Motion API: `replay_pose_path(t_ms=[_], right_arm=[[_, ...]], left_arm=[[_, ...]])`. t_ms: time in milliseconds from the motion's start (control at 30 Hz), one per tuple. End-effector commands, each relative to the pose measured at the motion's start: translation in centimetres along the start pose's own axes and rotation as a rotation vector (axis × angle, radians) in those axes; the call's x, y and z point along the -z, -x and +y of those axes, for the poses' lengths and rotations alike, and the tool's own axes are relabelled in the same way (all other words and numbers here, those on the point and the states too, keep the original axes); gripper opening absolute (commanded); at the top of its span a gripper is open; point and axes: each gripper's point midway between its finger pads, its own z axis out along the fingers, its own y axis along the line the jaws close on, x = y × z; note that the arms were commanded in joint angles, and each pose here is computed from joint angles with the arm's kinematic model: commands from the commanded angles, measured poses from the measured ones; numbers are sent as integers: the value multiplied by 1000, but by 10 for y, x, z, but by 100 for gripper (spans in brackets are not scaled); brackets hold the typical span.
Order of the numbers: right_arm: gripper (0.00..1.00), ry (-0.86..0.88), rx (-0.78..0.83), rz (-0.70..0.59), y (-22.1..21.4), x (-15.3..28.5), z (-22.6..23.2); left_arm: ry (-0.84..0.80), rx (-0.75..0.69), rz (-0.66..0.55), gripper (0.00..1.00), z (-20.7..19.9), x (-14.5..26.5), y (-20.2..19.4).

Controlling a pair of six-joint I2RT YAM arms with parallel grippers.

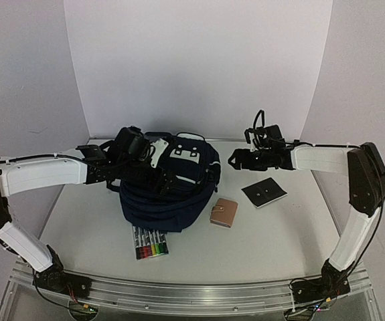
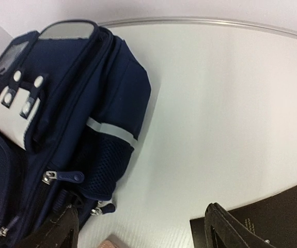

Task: Pack the student bag
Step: Zip the student bag at the center of the board, then adjust the student bag at the center of the board.

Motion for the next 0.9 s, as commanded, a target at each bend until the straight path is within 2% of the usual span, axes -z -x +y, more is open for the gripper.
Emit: replay_pose_path(t_ms=[0,100,233,300,400,467,633,667,767,833,867], right_arm=[[90,78,13,-69,38,6,26],[93,107,-21,-47,44,-15,28],[91,138,-68,-8,43,-50,26],[87,163,-85,15,40,-64,28],[68,183,-99,35,36,-82,29],[61,188,-106,50,31,-92,28],[58,235,-116,96,17,-106,33],[54,253,-116,107,14,-107,35],[32,295,-107,123,11,-108,42],[15,316,-100,122,13,-105,46],[3,331,-97,120,14,-102,49]], left_arm=[[-35,369,-71,82,27,43,37],[-1,560,-8,86,56,49,19],[59,746,42,88,86,57,-15],[108,815,40,90,101,64,-29],[147,880,56,92,114,69,-49],[143,903,80,93,115,64,-60],[64,928,113,93,111,33,-69],[43,932,113,93,111,26,-69],[-14,943,91,85,118,4,-62],[-37,940,50,77,127,-9,-49],[-43,935,22,73,134,-15,-41]])
